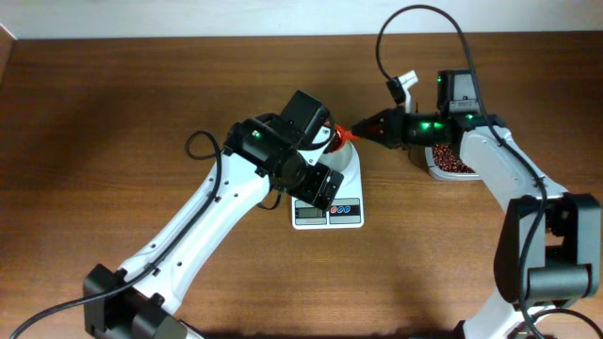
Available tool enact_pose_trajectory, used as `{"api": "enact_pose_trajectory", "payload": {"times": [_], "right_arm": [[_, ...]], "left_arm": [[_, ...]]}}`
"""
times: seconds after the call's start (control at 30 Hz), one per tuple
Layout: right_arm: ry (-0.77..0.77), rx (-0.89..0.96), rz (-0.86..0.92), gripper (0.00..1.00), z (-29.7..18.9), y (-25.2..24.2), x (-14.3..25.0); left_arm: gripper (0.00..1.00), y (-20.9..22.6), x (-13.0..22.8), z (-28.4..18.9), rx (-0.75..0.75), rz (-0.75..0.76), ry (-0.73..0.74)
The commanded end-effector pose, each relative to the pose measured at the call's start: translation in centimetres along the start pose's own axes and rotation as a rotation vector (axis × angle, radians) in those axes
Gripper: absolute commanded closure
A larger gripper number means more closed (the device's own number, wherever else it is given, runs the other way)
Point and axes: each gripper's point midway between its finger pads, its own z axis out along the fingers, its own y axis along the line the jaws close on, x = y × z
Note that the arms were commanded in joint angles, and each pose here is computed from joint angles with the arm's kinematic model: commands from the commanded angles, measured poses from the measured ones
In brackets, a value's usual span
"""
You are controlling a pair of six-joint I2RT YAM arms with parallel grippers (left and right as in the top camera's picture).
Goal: Scoop item into bowl and weigh 50g on scale
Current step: 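Carry the filled scoop with the right gripper over the white bowl, then tip the scoop with the right gripper to pour beans into the bowl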
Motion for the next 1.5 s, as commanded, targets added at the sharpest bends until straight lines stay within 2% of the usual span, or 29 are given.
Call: {"api": "enact_pose_trajectory", "payload": {"times": [0.0, 0.27, 0.37, 0.5, 0.57, 0.67, 0.8, 0.87, 1.0, 1.1, 1.17, 1.23, 1.33, 1.4, 1.47], "right_arm": [[-0.007, 0.001, -0.043, 0.96, 0.3, 1.3, -0.8], [-0.109, 0.260, -0.302, 0.96, -0.7, 4.9, -1.9], [-0.085, 0.317, -0.442, 0.96, -0.4, 5.4, -1.3], [-0.022, 0.514, -0.688, 0.96, 0.1, 5.2, -1.5], [0.024, 0.517, -0.863, 0.96, 0.8, 6.1, -1.4], [0.059, 0.552, -0.994, 0.96, 0.7, 5.7, -1.6], [0.119, 0.562, -1.017, 0.96, 1.3, 5.4, -0.4], [0.126, 0.476, -1.032, 0.96, 2.0, 6.4, 0.3], [0.111, 0.458, -1.037, 0.96, 2.1, 6.8, 0.1], [0.064, 0.472, -0.915, 0.96, 1.7, 6.7, -0.4], [0.062, 0.452, -0.905, 0.96, 1.8, 6.9, -0.3], [0.054, 0.518, -0.901, 0.96, 1.3, 6.1, -0.9], [-0.066, 0.520, -0.631, 0.96, -0.5, 5.5, -2.5], [-0.139, 0.481, -0.419, 0.96, -3.5, 4.4, -3.5], [-0.183, 0.541, -0.252, 0.96, -7.5, 1.6, -3.7]], "left_arm": [[0.01, -0.1, -0.5, -0.4, -0.002, 0.005, -0.017], [0.01, -0.1, -0.5, -0.4, -0.002, 0.005, -0.017], [0.01, -0.1, -0.5, -0.4, -0.002, 0.005, -0.017], [0.01, -0.1, -0.5, -0.4, -0.002, 0.005, -0.017], [0.01, -0.1, -0.5, -0.4, -0.002, 0.005, -0.017], [0.01, -0.1, -0.5, -0.4, -0.002, 0.005, -0.017], [0.01, -0.1, -0.5, -0.4, -0.002, 0.005, -0.017], [0.01, -0.1, -0.5, -0.4, -0.002, 0.005, -0.017], [0.01, -0.1, -0.5, -0.4, -0.002, 0.005, -0.017], [0.01, -0.1, -0.5, -0.4, -0.002, 0.005, -0.017], [0.01, -0.1, -0.5, -0.4, -0.002, 0.005, -0.017], [0.01, -0.1, -0.5, -0.4, -0.002, 0.005, -0.017], [0.01, -0.1, -0.5, -0.4, -0.002, 0.005, -0.017], [0.01, -0.1, -0.5, -0.4, -0.002, 0.005, -0.017], [0.01, -0.1, -0.5, -0.4, -0.002, 0.005, -0.017]]}}
